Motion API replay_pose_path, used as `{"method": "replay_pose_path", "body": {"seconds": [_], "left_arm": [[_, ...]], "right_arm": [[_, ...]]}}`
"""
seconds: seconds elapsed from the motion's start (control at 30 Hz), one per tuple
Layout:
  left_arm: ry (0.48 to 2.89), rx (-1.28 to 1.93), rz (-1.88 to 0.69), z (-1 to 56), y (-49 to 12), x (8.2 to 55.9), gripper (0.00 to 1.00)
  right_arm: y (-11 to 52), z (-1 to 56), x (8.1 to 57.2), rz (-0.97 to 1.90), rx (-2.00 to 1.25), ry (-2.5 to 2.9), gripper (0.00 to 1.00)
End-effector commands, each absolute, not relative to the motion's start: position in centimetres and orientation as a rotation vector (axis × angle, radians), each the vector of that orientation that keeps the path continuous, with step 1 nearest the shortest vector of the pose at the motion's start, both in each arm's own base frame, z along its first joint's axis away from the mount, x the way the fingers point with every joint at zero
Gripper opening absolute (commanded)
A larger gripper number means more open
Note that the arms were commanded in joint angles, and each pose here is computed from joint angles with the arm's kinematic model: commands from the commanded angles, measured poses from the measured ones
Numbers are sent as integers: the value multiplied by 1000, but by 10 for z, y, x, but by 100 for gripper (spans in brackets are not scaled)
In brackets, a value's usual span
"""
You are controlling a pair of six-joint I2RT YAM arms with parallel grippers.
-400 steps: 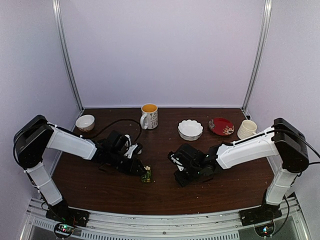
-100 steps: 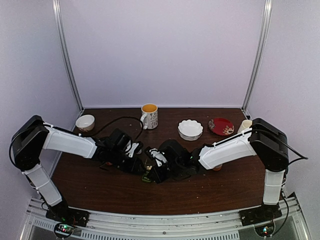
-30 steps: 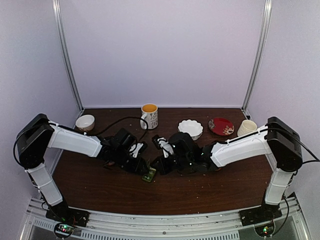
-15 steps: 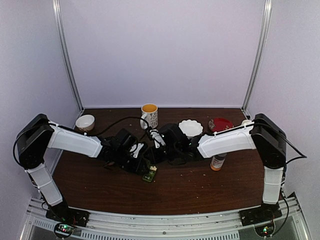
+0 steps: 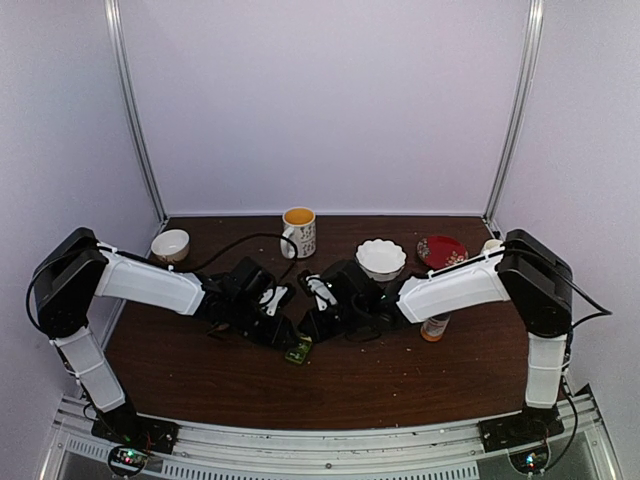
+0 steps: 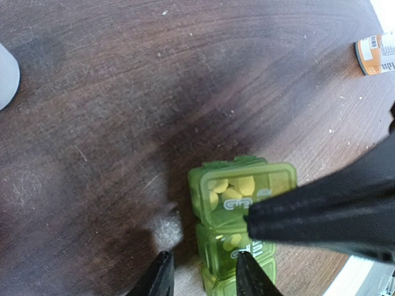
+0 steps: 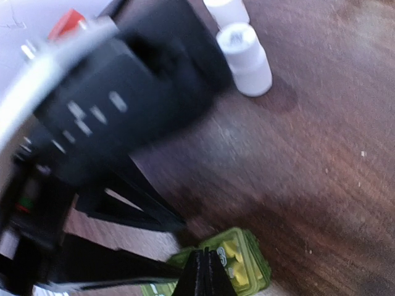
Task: Sort the pills into containers
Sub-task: Close the lid of the pill container on the pill container.
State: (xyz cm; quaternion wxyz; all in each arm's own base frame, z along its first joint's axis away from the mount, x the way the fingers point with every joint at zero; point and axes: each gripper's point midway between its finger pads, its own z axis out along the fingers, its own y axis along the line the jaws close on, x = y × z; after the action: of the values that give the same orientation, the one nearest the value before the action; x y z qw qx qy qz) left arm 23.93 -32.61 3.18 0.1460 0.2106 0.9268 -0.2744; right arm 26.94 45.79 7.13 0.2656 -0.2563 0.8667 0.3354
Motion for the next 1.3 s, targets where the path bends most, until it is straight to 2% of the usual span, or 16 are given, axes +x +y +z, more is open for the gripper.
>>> {"method": "replay_pose_path", "body": {"seconds": [0.0, 0.3, 0.63, 1.03, 1.27], "left_arm": [[2670, 630, -740, 32, -324, 240, 37], [2673, 631, -737, 32, -324, 240, 37], [2672, 639, -736, 34, -325, 240, 36], [2670, 642, -730, 34, -325, 242, 36], [2667, 644, -736, 35, -327, 242, 36]], "right_arm": [[447, 76, 267, 903, -681, 2341, 0], [434, 30, 262, 827, -676, 2430, 0], [435, 84, 271, 825, -688, 2308, 0], [426, 31, 256, 811, -703, 2431, 0], [426, 33, 257, 786, -711, 2446, 0]]}}
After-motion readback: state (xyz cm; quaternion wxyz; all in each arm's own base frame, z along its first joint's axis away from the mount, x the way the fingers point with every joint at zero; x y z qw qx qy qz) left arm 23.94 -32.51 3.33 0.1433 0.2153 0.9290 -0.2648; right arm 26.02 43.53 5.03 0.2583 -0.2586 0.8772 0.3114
